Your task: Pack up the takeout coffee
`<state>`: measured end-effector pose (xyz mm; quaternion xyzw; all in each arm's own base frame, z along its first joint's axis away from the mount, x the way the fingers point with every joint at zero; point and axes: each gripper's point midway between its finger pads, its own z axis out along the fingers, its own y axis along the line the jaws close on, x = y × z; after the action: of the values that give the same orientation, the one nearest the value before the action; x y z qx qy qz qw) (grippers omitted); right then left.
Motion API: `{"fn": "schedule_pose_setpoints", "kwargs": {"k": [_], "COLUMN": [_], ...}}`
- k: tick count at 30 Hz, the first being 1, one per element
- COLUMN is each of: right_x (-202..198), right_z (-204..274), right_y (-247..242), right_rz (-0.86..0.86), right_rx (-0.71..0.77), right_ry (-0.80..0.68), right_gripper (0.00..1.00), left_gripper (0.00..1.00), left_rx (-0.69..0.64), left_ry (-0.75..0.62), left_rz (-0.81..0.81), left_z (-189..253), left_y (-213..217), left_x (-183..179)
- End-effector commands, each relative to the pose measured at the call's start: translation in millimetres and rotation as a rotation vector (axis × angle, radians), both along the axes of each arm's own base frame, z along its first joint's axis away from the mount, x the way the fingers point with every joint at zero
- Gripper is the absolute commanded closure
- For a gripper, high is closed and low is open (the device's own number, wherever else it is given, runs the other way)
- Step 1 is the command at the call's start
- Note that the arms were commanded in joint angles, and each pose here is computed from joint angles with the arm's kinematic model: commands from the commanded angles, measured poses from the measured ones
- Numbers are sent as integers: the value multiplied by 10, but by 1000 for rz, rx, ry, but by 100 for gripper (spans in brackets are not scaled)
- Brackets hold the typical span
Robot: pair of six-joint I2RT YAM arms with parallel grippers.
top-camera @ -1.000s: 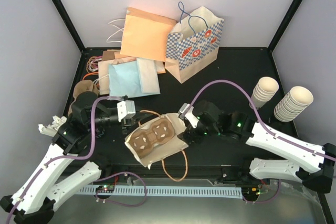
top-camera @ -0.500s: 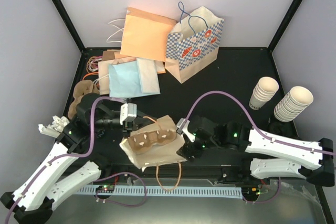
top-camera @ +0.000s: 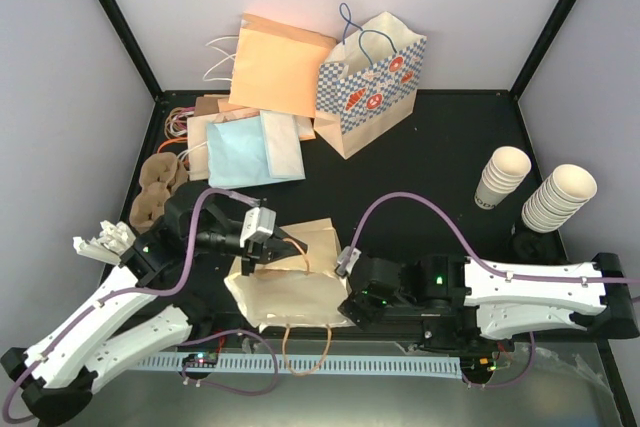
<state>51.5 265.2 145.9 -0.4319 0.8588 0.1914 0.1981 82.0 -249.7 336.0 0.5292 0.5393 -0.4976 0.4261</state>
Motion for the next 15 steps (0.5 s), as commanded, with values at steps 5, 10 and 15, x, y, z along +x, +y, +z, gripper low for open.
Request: {"fn": "schedule_pose_setpoints", "kwargs": {"k": [5,10,15], "right_x": [194,494,905], "right_z": [191,655,1074], "right_y": [34,19,-4], "right_rz": [-86,-182,-239], "right_rx": [82,182,219], "right_ry": [-96,-214,-268], "right_gripper": [5,0,0], "left_gripper": [98,98,98], "left_rx": [20,139,243], "left_ry": [-13,27,46], "left_rz": [20,477,552], "left_z": [-7,-1,-55], "left_y": [-28,90,10], "left_x": [-9,812,1170]}}
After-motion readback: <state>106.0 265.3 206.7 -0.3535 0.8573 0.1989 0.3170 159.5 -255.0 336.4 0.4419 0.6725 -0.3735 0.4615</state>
